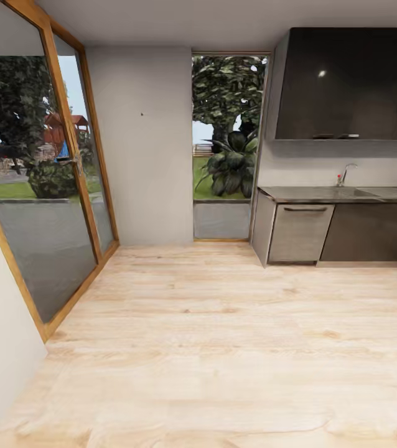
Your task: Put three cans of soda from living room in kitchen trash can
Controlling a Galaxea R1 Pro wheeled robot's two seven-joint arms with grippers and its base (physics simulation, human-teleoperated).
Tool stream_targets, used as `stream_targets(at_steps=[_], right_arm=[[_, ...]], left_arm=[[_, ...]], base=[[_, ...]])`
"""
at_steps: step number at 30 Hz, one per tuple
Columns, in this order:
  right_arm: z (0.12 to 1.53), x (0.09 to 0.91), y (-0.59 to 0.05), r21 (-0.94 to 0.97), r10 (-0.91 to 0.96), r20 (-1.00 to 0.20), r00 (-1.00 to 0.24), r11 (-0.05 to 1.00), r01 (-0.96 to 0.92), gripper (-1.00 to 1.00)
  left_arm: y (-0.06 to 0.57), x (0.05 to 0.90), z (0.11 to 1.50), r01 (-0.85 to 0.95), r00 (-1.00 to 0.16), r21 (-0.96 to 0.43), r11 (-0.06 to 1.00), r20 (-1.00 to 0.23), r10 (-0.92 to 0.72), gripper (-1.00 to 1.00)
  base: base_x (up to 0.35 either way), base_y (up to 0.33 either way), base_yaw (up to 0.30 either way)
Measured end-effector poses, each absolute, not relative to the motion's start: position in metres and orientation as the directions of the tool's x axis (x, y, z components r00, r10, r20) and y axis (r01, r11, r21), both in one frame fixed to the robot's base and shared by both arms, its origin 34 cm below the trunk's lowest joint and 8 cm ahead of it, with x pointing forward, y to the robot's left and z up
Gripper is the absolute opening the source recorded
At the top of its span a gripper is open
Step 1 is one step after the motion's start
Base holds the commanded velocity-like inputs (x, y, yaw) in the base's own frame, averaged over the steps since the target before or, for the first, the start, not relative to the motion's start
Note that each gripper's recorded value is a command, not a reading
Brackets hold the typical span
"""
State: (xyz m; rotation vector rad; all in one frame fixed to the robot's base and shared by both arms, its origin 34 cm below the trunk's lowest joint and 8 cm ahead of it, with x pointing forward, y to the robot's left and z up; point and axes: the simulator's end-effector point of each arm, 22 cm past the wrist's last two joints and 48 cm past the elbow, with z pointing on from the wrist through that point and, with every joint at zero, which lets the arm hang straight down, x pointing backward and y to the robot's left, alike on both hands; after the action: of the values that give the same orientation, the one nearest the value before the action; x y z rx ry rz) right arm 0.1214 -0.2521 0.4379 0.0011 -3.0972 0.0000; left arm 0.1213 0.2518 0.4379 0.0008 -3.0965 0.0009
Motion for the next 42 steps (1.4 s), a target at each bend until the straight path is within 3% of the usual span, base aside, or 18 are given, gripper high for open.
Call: stream_targets(at_steps=[27, 41, 42], right_arm=[[0.438, 0.123, -0.260, -0.008, -0.020, 0.042, -0.999, 1.000, -0.020, 1.00], [0.440, 0.177, -0.279, -0.037, -0.034, -0.114, -0.993, 0.999, -0.030, 1.00], [0.448, 0.226, -0.277, -0.037, -0.038, -0.279, -0.960, 0.999, -0.029, 1.00]], left_arm=[[0.243, 0.133, 0.438, -0.007, -0.999, -0.019, 1.000, 0.034, -0.007, 1.00], [0.245, 0.174, 0.438, -0.021, -0.998, -0.014, 1.000, -0.067, -0.021, 1.00], [0.246, 0.206, 0.441, -0.020, -0.991, -0.015, 1.000, -0.133, -0.022, 1.00]], base=[[0.000, 0.000, 0.000], [0.000, 0.000, 0.000], [0.000, 0.000, 0.000]])
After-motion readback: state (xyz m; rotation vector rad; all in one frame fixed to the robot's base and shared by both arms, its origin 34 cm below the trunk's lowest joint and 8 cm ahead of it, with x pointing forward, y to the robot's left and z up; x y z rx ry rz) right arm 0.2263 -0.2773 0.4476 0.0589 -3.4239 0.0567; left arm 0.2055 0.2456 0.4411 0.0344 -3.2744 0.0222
